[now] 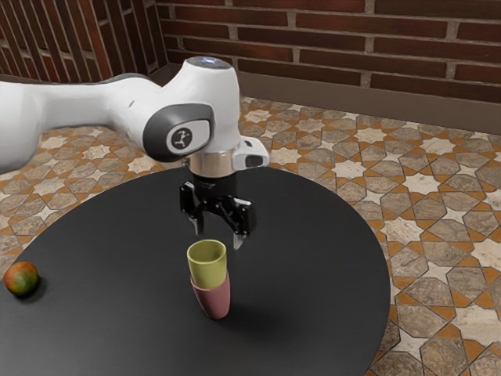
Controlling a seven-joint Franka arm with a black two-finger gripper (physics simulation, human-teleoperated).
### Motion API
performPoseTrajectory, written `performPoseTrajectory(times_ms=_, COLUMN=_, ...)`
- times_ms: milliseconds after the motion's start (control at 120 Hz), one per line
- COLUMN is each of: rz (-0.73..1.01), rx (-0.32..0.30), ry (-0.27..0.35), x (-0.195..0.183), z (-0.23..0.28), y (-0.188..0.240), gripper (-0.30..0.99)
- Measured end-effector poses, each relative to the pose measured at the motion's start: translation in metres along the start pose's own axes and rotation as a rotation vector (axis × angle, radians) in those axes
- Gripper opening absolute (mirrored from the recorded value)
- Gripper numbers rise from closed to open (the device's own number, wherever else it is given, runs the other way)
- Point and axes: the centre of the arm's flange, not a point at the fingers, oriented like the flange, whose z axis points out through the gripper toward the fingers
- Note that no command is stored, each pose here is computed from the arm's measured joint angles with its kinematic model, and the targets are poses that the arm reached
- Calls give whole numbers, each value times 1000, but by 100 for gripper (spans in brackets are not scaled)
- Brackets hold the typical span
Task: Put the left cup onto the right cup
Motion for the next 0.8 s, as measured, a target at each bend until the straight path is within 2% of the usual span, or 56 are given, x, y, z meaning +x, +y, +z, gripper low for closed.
performPoseTrajectory(times_ms=117, rz=4, rx=6, ry=40, x=-3, z=-35, y=-2, gripper=65)
performPoseTrajectory(times_ms=375, rz=33, rx=14, ry=70, x=2, z=-89, y=-31, gripper=68)
performPoseTrajectory(times_ms=600, rz=36, rx=18, ry=50, x=8, z=-113, y=-82, gripper=69)
performPoseTrajectory(times_ms=800, rz=69, rx=22, ry=37, x=9, z=-117, y=-105, gripper=69)
